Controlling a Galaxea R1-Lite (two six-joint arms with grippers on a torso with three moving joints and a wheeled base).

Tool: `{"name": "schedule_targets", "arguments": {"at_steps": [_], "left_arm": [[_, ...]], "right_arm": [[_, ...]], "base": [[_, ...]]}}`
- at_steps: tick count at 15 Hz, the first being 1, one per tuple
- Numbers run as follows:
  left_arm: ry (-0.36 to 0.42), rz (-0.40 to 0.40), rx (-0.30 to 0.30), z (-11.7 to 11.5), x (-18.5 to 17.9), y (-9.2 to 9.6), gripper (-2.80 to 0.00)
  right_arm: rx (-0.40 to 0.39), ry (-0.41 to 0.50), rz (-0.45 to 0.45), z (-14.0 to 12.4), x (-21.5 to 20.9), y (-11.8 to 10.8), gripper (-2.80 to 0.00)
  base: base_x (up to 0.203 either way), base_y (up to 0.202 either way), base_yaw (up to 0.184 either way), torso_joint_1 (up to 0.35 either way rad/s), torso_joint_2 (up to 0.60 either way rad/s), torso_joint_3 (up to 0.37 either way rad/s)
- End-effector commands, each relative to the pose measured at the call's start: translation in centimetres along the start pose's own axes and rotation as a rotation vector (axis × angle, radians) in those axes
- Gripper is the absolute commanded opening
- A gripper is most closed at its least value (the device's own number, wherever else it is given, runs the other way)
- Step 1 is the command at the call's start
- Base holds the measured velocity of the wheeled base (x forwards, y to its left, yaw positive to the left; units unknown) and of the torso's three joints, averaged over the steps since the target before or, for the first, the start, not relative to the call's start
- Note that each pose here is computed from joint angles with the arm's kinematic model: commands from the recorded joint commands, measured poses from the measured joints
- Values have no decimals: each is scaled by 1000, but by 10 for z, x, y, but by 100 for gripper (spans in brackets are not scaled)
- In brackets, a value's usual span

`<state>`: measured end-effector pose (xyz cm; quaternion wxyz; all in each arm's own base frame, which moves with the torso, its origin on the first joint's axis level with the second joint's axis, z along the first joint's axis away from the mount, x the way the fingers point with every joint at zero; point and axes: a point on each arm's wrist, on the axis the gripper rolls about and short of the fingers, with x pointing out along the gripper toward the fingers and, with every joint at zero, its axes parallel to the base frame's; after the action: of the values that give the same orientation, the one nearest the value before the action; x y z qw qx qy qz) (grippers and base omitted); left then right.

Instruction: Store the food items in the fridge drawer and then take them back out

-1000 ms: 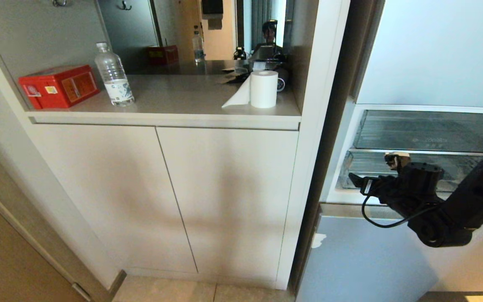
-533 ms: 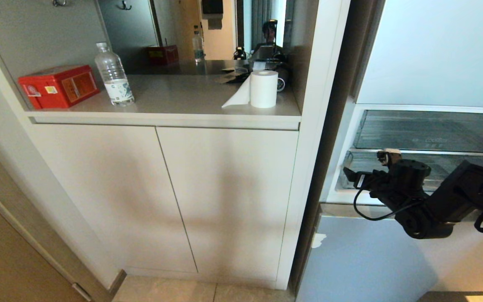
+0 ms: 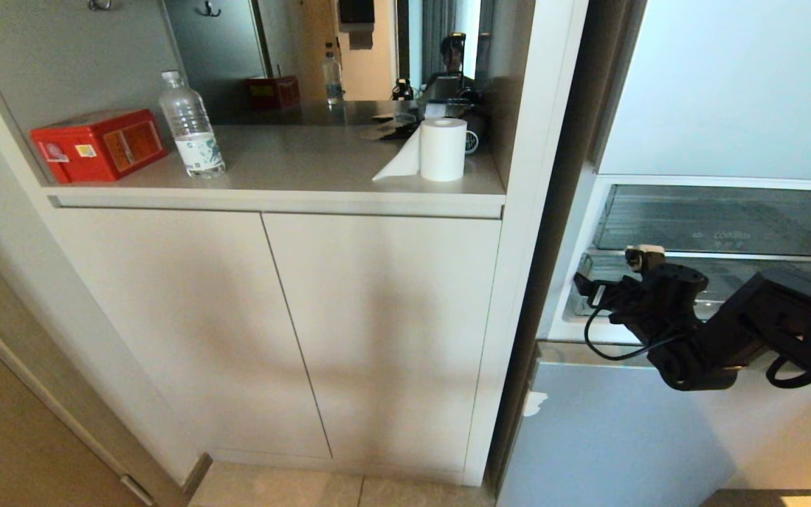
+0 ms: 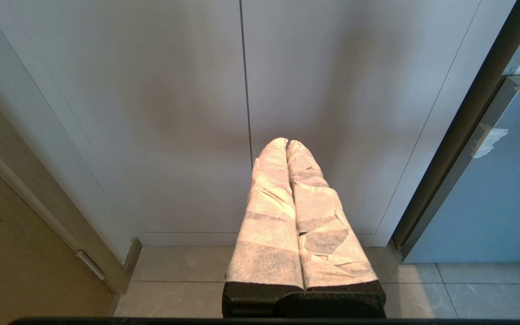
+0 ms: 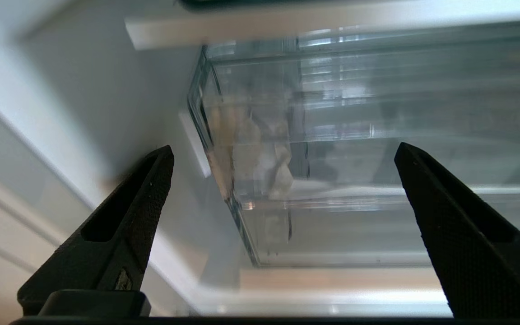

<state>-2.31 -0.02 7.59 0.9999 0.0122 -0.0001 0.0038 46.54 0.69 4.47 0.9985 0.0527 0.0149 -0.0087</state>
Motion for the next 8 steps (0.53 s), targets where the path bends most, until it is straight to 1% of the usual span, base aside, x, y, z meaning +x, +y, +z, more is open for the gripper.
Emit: {"name": "schedule_targets", "arguments": {"at_steps": [1, 4, 5, 8], "left_arm": [[2, 0, 0, 0, 0, 0, -280], [2, 0, 0, 0, 0, 0, -280], [2, 0, 0, 0, 0, 0, -280], [2, 0, 0, 0, 0, 0, -280]], "right_arm": [[1, -8, 1, -3, 3, 0, 0], [2, -17, 14, -1, 5, 6, 0], [2, -18, 18, -1, 5, 8, -280], [3, -14, 32, -3, 4, 14, -280]], "base": [[0, 0, 0, 0, 0, 0], [0, 0, 0, 0, 0, 0], [0, 0, 0, 0, 0, 0], [0, 0, 0, 0, 0, 0]]}}
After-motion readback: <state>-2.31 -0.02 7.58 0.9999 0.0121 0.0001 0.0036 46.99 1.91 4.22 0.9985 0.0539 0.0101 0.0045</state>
